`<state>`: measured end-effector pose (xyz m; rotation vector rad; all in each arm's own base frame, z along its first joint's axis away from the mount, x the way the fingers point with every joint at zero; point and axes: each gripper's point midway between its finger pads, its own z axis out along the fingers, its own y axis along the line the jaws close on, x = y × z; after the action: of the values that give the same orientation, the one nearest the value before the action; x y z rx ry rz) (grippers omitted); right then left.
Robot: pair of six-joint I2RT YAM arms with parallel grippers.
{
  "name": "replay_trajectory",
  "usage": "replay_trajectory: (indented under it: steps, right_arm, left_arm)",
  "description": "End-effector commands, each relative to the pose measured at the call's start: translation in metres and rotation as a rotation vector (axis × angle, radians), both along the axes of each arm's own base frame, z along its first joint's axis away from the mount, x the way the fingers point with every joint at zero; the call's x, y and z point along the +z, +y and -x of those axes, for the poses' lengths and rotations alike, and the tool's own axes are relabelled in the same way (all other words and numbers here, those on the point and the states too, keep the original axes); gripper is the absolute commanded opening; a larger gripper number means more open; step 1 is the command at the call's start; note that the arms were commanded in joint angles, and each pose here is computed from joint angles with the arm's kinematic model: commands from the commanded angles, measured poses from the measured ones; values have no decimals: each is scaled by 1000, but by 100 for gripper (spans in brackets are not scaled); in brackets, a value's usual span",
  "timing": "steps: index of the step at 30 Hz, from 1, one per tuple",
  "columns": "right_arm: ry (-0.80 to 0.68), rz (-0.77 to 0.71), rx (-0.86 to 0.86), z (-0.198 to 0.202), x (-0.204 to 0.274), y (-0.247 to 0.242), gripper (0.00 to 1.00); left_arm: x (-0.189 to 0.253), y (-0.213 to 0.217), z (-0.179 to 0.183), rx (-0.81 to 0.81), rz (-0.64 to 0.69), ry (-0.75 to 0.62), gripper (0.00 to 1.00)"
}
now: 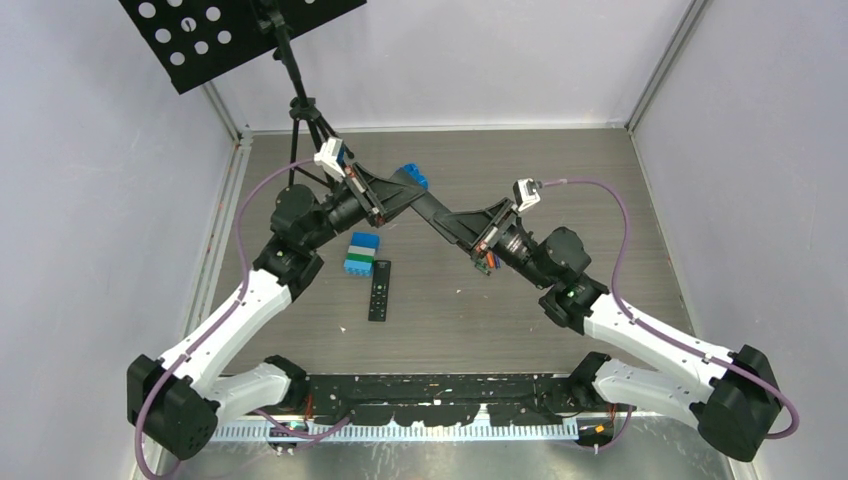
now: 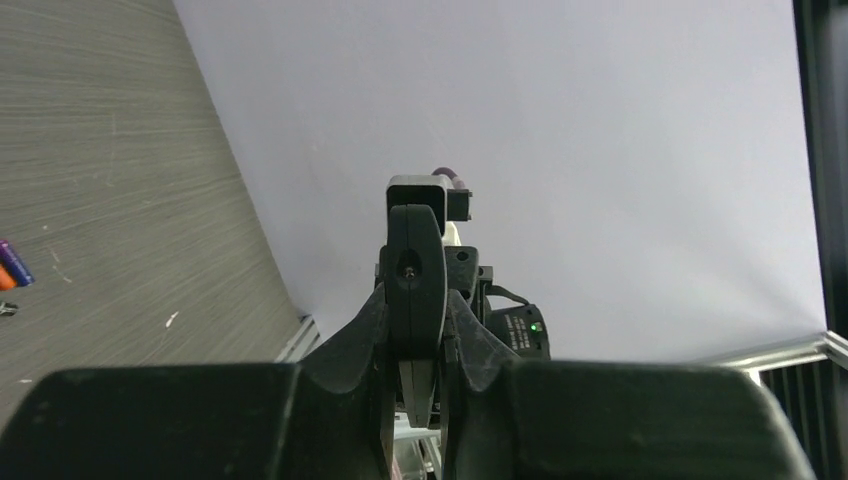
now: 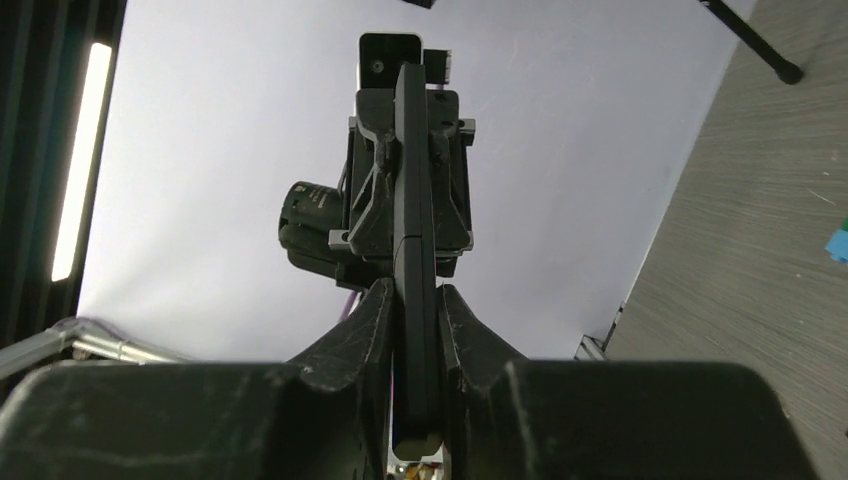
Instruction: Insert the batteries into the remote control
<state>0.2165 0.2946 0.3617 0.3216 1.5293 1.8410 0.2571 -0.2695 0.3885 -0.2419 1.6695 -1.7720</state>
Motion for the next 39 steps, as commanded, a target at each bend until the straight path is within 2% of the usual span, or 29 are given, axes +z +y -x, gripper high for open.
replay_trajectory:
  steps: [1, 3, 5, 14, 18, 21, 25, 29, 36, 39]
  right_arm:
    - [234, 148, -139, -35, -63, -14, 27]
    - [259, 128, -135, -40, -74, -13, 39]
    - [257, 92, -135, -45, -79, -14, 45]
    - [240, 94, -162, -61, -86, -25, 45]
    - [310, 155, -188, -68, -99, -29, 57]
    - [375, 203, -203, -74, -114, -31, 58]
    - [413, 241, -239, -81, -124, -37, 52]
    - [450, 266, -271, -86, -136, -42, 37]
    - [462, 312, -306, -88, -144, -49, 19]
    - [462, 331, -300, -88, -143, -48, 20]
  left_arm:
    - [37, 21, -29, 164, 81, -111, 0]
    - [31, 17, -35, 157, 69, -109, 0]
    - [22, 13, -43, 154, 51, -98, 0]
    - [-13, -7, -80, 81, -18, -63, 0]
    - [-36, -16, -93, 51, -44, -50, 0]
    - [-50, -25, -99, 6, -66, -54, 0]
    - [-66, -34, -103, -45, -90, -61, 0]
    - [-81, -35, -107, -49, -137, -62, 0]
    - [-97, -33, -110, -26, -211, -67, 0]
    - [-104, -32, -112, -20, -242, -73, 0]
